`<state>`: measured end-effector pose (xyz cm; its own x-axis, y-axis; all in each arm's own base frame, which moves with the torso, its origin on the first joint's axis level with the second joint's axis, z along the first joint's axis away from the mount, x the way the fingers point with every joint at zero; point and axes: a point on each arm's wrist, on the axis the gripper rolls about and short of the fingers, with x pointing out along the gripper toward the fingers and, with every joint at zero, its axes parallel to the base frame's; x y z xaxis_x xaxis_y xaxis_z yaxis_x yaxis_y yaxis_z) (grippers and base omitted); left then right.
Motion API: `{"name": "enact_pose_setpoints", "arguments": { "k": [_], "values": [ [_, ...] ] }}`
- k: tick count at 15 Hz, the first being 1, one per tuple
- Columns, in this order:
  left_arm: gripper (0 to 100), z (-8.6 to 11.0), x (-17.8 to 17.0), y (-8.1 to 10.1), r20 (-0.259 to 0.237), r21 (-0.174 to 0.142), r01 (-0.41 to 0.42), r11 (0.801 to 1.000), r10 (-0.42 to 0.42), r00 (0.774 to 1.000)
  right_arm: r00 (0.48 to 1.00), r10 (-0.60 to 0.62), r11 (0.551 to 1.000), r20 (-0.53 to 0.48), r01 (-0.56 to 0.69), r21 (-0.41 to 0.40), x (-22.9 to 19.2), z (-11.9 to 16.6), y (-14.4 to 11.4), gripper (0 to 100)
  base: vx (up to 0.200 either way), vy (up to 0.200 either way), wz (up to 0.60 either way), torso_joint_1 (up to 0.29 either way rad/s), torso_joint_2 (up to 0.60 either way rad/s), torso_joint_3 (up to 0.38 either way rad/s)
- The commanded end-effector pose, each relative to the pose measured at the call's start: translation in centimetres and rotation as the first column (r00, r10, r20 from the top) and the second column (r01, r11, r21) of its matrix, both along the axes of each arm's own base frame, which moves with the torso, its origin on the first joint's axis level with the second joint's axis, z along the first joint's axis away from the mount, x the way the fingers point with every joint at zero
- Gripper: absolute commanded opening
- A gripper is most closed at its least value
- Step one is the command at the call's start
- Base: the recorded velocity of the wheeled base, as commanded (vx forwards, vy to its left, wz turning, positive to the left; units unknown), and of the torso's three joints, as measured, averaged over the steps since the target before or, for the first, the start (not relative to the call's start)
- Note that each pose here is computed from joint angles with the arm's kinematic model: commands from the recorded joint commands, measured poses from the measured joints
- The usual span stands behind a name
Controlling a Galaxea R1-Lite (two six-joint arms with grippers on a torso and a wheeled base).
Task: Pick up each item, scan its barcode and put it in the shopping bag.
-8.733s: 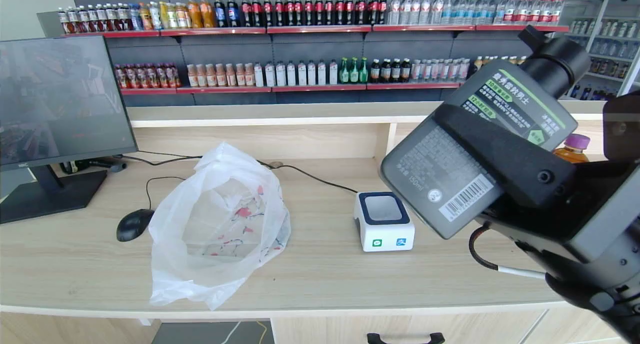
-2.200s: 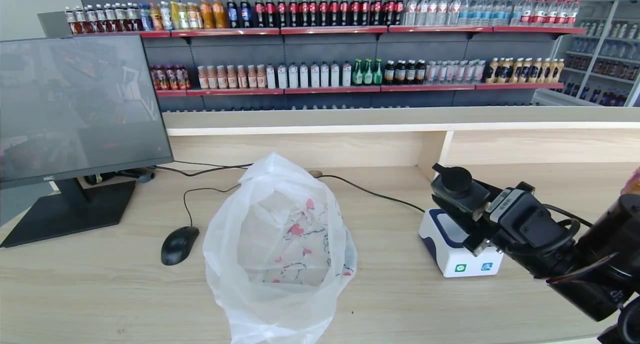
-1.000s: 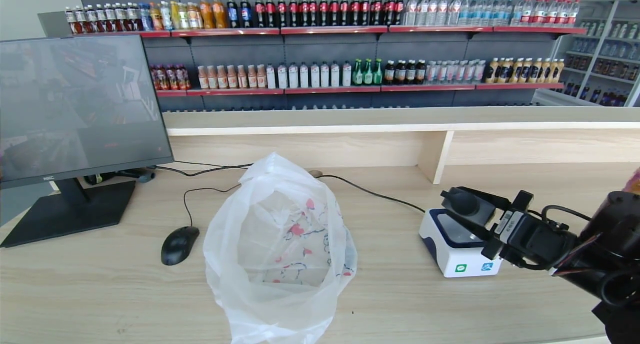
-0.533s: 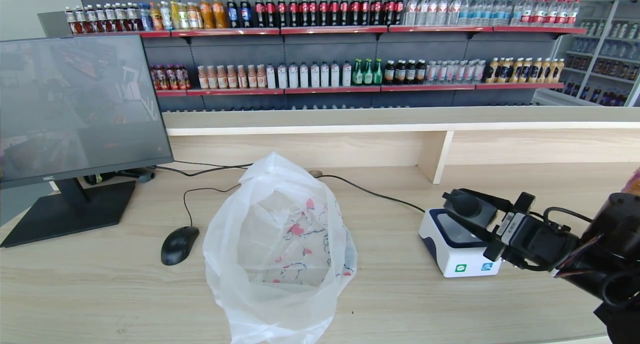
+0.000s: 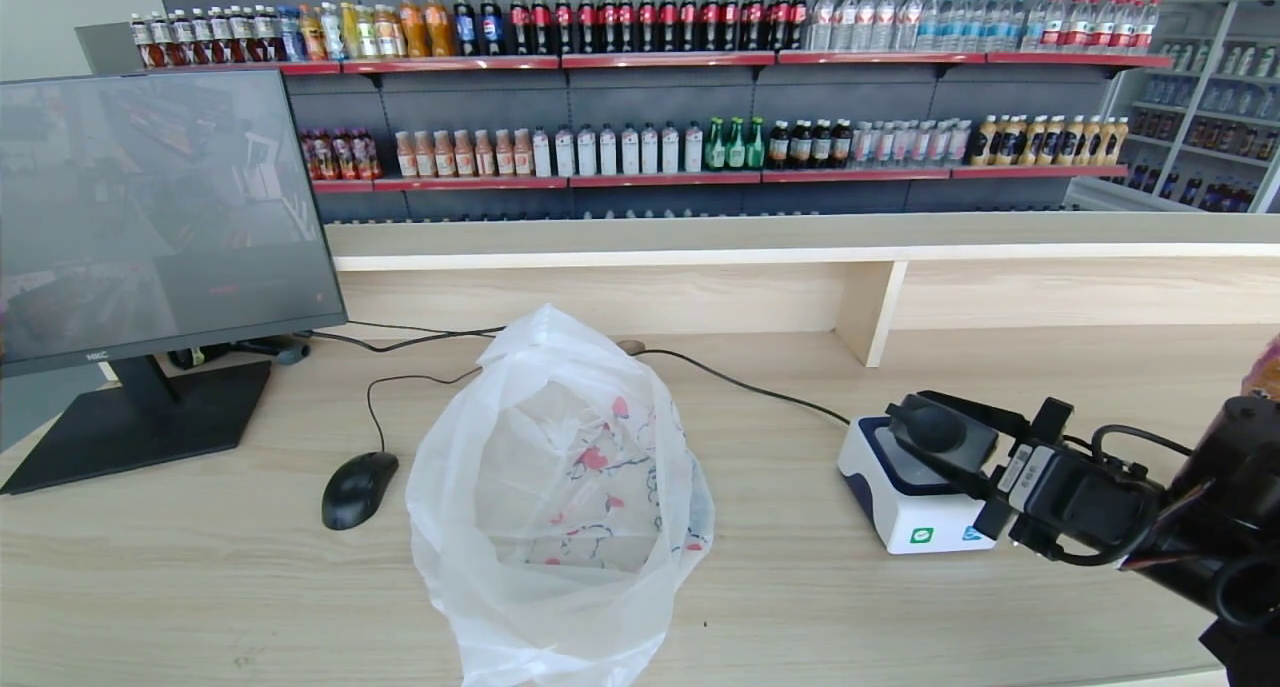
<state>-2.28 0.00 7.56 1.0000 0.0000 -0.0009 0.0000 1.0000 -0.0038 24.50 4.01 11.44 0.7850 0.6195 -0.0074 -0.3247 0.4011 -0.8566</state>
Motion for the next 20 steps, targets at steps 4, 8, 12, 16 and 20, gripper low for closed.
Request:
{"name": "enact_pose_setpoints", "arguments": {
  "k": [4,8,12,16,20],
  "values": [
    [0,0.0,0.0,0.0,-0.001,-0.001,0.000,1.000,0.000,1.000,1.000,-0.001,1.000,0.006,0.001,-0.003,-0.3,0.1,0.0,0,0.000,0.000,0.00,0.000,0.00,0.000],
    [0,0.0,0.0,0.0,0.001,-0.001,0.000,1.000,0.000,1.000,1.000,0.001,1.000,0.015,-0.001,0.010,-0.2,0.5,0.1,0,0.000,0.000,0.00,0.000,0.00,0.000],
    [0,0.0,0.0,0.0,-0.001,-0.001,0.000,1.000,0.000,1.000,1.000,0.000,0.999,0.009,0.000,0.049,0.2,0.9,0.2,0,0.000,0.000,0.00,0.000,0.00,0.000],
    [0,0.0,0.0,0.0,-0.001,-0.001,0.000,1.000,0.000,1.000,0.997,0.021,0.987,0.072,-0.032,0.157,1.3,3.7,1.4,0,0.000,0.000,0.00,0.000,0.00,0.000],
    [0,0.0,0.0,0.0,0.001,-0.001,0.000,1.000,0.000,1.000,0.992,-0.109,0.890,0.061,0.070,0.451,1.4,7.7,2.9,0,0.000,0.000,0.00,0.000,0.00,0.000]
  ]
}}
